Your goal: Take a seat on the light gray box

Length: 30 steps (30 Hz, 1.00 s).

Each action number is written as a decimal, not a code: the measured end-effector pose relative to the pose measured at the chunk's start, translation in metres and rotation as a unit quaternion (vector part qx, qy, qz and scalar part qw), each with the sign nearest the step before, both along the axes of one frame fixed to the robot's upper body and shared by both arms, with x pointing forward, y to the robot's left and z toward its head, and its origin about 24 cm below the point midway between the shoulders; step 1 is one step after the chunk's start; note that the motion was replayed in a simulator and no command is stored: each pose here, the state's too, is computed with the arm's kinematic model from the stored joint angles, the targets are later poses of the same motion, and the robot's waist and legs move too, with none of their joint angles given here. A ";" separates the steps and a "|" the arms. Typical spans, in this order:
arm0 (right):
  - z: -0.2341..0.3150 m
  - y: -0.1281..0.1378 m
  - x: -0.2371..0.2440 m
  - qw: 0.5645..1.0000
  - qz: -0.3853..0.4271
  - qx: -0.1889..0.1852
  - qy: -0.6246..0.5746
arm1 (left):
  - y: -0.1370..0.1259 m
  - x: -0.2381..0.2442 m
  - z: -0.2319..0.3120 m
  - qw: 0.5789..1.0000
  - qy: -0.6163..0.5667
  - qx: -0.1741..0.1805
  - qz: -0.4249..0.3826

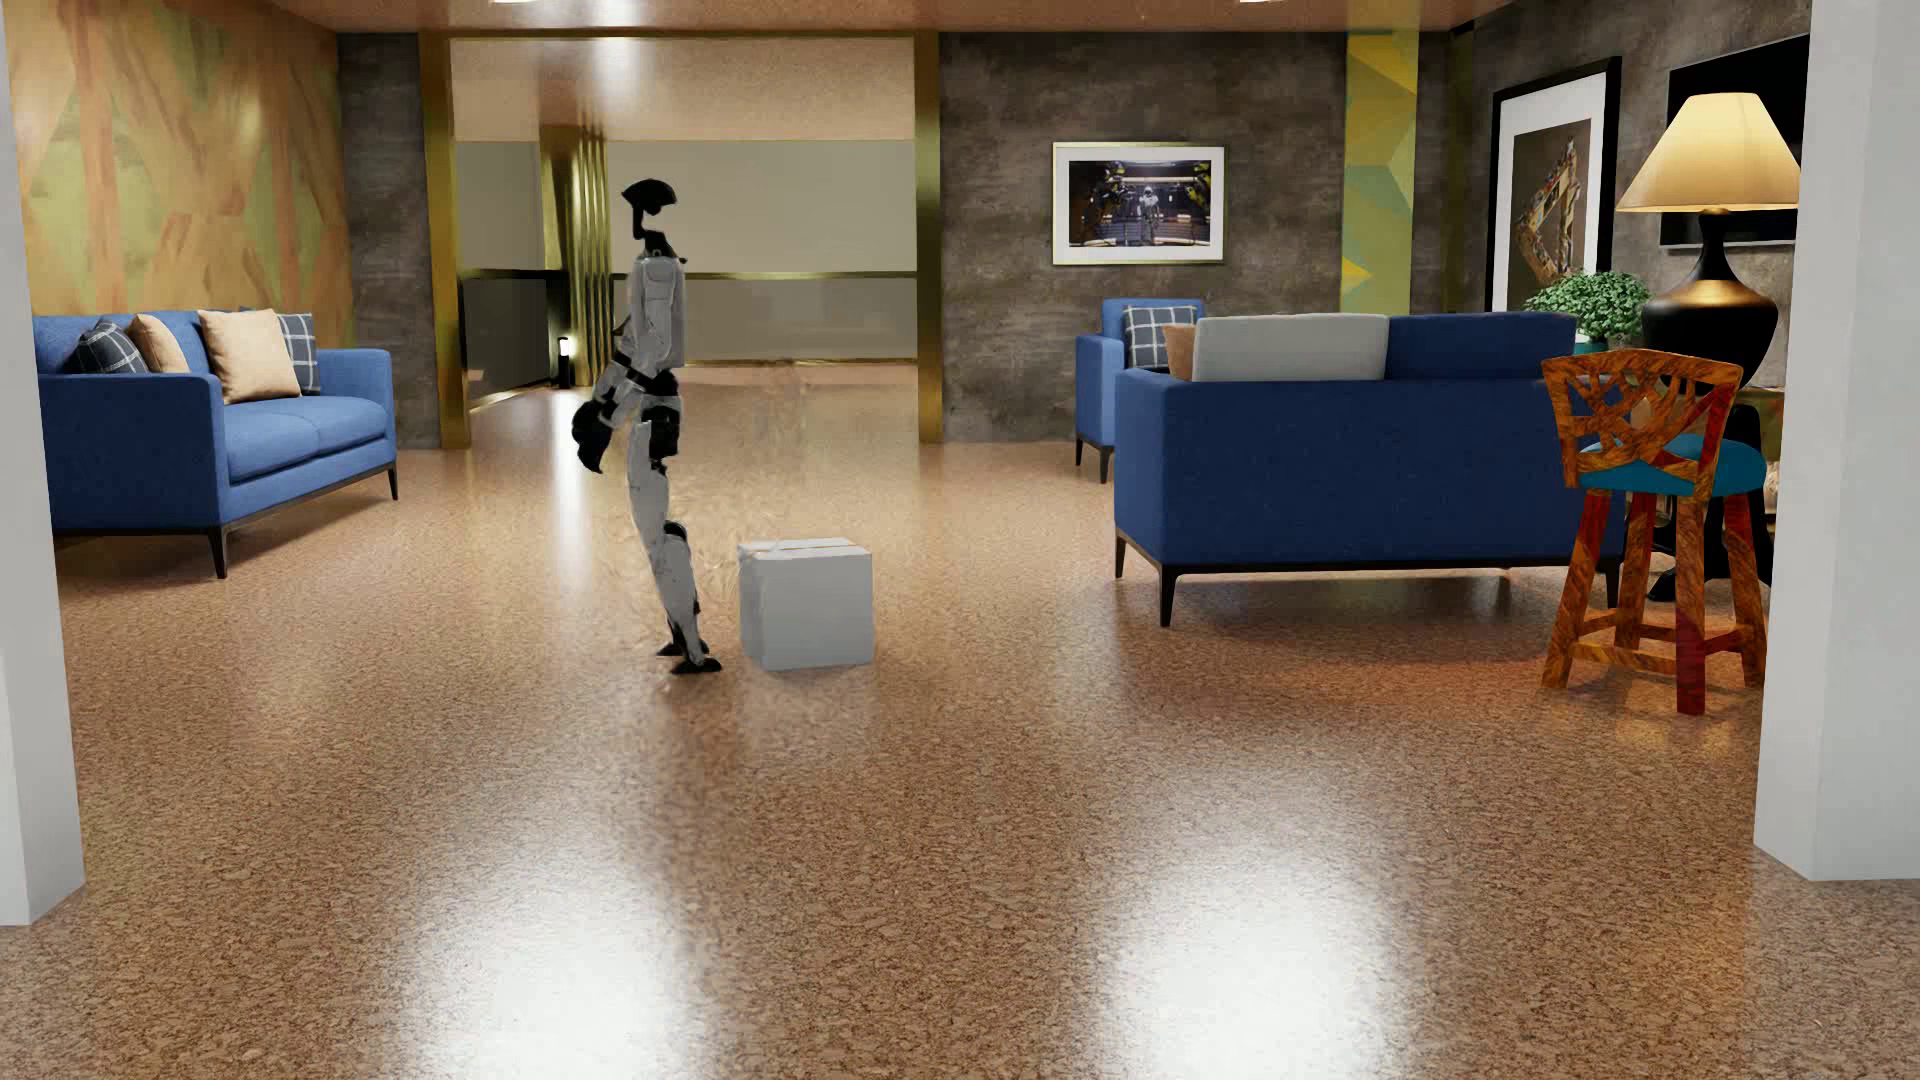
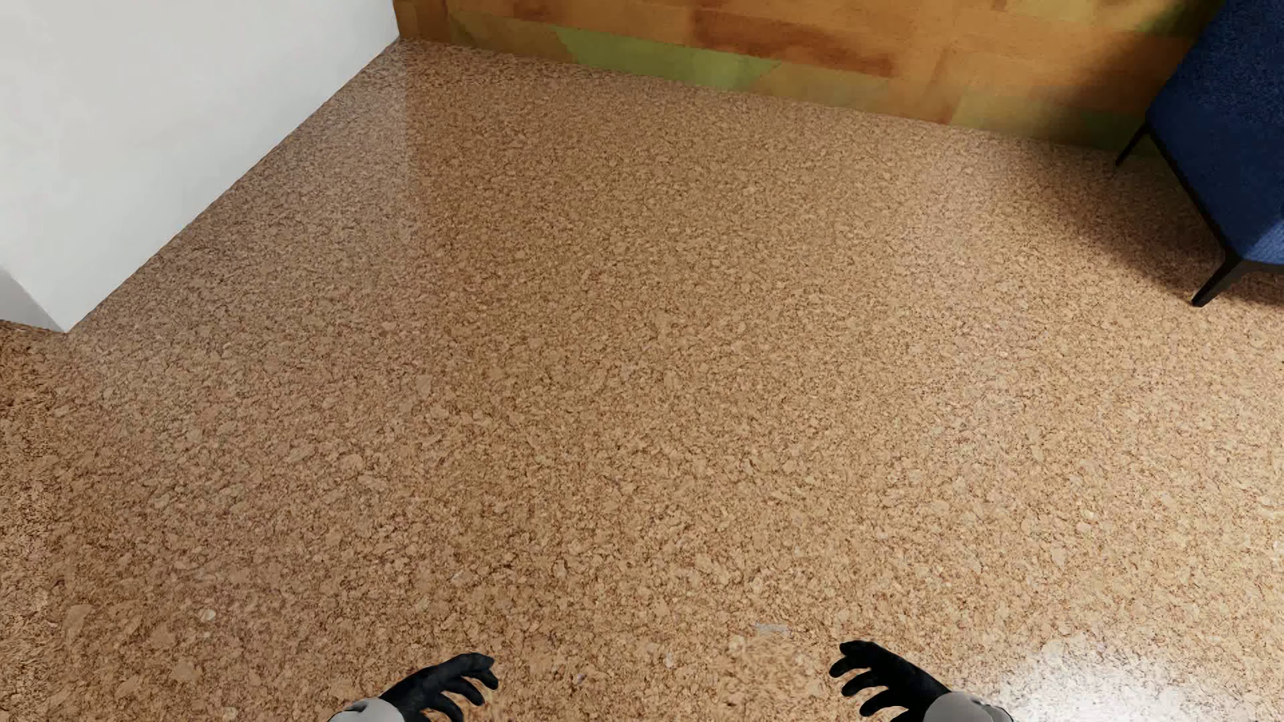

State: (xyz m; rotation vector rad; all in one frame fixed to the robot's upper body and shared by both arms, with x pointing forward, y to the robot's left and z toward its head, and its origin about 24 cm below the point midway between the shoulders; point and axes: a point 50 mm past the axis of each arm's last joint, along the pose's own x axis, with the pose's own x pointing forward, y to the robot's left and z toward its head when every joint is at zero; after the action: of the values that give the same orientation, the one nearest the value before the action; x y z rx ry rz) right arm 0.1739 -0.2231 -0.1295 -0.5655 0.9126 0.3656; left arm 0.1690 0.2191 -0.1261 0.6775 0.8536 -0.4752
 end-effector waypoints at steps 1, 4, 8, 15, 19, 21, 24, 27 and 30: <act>-0.008 -0.004 -0.015 0.999 -0.024 -0.011 0.030 | 0.008 -0.014 -0.009 0.999 0.031 0.020 0.030; -0.023 -0.007 -0.049 0.993 -0.077 -0.018 0.089 | 0.023 -0.039 -0.020 0.992 0.087 0.062 0.061; -0.028 0.007 -0.065 0.993 -0.057 0.026 0.099 | 0.034 -0.047 -0.016 0.994 0.082 0.045 0.063; -0.029 0.021 -0.066 0.993 -0.053 0.048 0.096 | 0.018 -0.048 -0.019 0.994 0.081 0.023 0.066; -0.025 0.013 -0.058 0.995 -0.039 0.035 0.085 | 0.008 -0.045 -0.018 0.996 0.071 0.000 0.048; -0.026 0.009 -0.059 0.994 -0.055 0.029 0.085 | 0.007 -0.046 -0.019 0.996 0.075 0.000 0.041; -0.026 0.008 -0.059 0.994 -0.060 0.024 0.086 | 0.008 -0.047 -0.020 0.996 0.081 0.009 0.043; -0.024 0.014 -0.049 0.996 -0.032 0.027 0.080 | 0.012 -0.040 -0.019 0.995 0.079 0.017 0.060; -0.017 0.025 -0.026 0.998 0.016 0.029 0.057 | 0.008 -0.023 -0.014 0.997 0.063 0.023 0.042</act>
State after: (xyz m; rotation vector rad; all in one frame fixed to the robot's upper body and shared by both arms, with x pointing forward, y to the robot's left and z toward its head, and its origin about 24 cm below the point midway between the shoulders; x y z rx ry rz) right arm 0.1476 -0.1978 -0.1464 -0.5109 1.0008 0.4548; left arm 0.1464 0.2271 -0.1404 0.6567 1.0108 -0.4265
